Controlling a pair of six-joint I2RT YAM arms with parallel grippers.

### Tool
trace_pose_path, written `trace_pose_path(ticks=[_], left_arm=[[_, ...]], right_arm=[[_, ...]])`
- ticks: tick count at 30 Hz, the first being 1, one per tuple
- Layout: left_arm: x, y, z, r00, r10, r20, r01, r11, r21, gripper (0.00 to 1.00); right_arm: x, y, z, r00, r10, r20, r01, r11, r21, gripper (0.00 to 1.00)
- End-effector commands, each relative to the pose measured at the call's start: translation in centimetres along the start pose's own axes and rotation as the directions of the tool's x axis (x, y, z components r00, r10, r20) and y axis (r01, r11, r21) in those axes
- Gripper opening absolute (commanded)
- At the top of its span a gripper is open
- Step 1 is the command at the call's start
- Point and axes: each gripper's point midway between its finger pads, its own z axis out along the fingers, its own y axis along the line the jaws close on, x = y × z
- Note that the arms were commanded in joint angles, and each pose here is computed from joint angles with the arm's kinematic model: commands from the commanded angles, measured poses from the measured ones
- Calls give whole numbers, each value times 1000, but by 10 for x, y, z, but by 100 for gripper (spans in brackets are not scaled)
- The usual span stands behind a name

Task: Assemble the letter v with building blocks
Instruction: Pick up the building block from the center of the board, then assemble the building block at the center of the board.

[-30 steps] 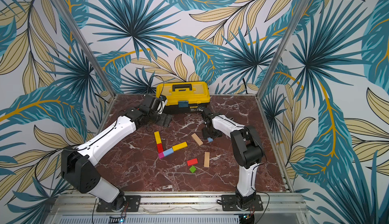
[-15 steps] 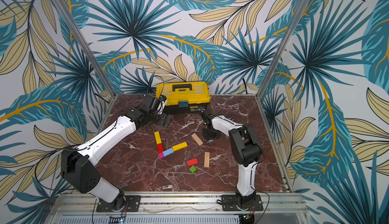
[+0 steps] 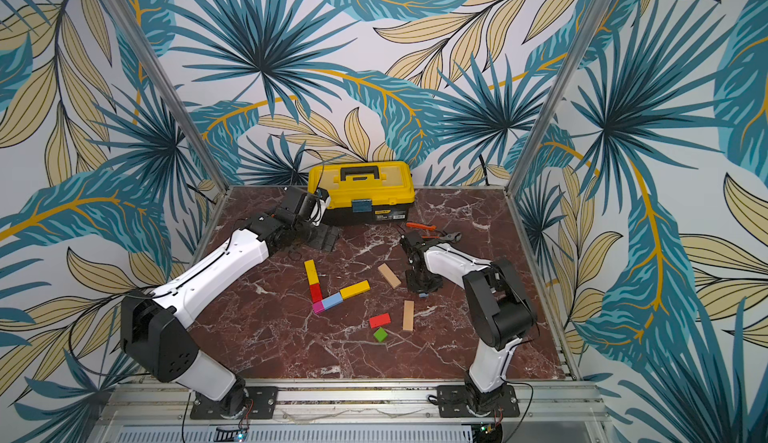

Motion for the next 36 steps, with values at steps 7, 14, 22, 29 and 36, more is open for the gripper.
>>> trace_pose_path(ticks=[7, 14, 22, 29, 36], left_arm=[[-14, 3, -15, 998, -3, 56, 3, 1000, -2, 99], [-14, 3, -17, 998, -3, 60, 4, 1000, -2, 99], [-13, 4, -17, 998, -3, 60, 3, 1000, -8, 99], [-13, 5, -18, 998, -2, 60, 3, 1000, -10, 99], [-13, 6, -19, 998, -3, 62, 3, 1000, -12, 99]], right_arm=[[42, 22, 0, 997, -49, -64, 51, 998, 33, 25], [44, 52, 2, 992, -115, -53, 114, 993, -8, 25], [46, 55, -4, 968, -239, -82, 240, 971, 0, 25], [47, 63, -6, 937, -326, -128, 323, 945, -43, 24], [39, 63, -1, 942, -310, -131, 305, 950, -62, 24]])
